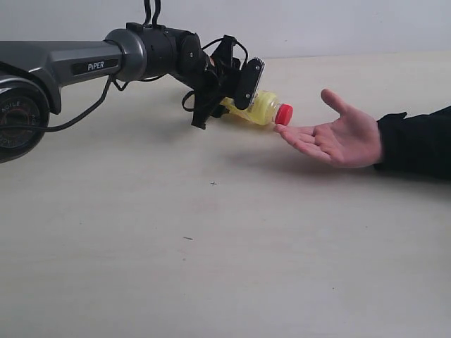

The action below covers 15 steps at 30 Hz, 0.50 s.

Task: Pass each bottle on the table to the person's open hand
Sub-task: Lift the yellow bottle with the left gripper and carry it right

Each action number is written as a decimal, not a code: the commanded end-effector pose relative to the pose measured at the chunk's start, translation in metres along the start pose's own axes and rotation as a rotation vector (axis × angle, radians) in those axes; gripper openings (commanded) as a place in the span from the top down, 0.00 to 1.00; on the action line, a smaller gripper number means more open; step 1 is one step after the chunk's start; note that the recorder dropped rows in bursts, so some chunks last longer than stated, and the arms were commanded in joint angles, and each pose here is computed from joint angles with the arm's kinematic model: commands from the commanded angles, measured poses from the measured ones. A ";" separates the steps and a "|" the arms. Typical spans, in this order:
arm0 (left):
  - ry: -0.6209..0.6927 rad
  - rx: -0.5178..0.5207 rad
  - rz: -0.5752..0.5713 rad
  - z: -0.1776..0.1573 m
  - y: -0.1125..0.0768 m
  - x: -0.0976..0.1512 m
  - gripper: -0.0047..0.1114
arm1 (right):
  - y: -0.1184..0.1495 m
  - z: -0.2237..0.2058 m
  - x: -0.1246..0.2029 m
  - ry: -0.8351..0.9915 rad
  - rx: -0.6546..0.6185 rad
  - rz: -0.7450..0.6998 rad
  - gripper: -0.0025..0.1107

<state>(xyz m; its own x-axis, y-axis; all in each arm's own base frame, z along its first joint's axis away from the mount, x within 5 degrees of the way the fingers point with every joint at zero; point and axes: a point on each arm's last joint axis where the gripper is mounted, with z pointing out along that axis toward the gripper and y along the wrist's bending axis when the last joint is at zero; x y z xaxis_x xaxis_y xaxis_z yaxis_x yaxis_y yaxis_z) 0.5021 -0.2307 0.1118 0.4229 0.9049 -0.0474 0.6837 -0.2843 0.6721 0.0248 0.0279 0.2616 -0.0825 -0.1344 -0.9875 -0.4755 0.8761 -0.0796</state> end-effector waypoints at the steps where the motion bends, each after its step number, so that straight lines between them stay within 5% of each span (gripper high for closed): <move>1: -0.003 -0.026 -0.016 0.000 0.003 -0.001 0.96 | 0.000 0.000 0.000 -0.005 0.001 0.002 0.98; 15: -0.010 -0.043 -0.059 -0.022 0.020 -0.003 0.96 | 0.000 0.000 0.000 -0.005 0.001 0.002 0.98</move>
<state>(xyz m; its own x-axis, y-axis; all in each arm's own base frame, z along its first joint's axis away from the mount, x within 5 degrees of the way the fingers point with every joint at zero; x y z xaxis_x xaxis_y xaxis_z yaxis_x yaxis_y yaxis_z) 0.5024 -0.2308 0.1304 0.4008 0.9133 -0.0723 0.6759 -0.2415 0.6963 0.0248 0.0279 0.2616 -0.0825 -0.1344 -0.9875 -0.4755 0.8761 -0.0796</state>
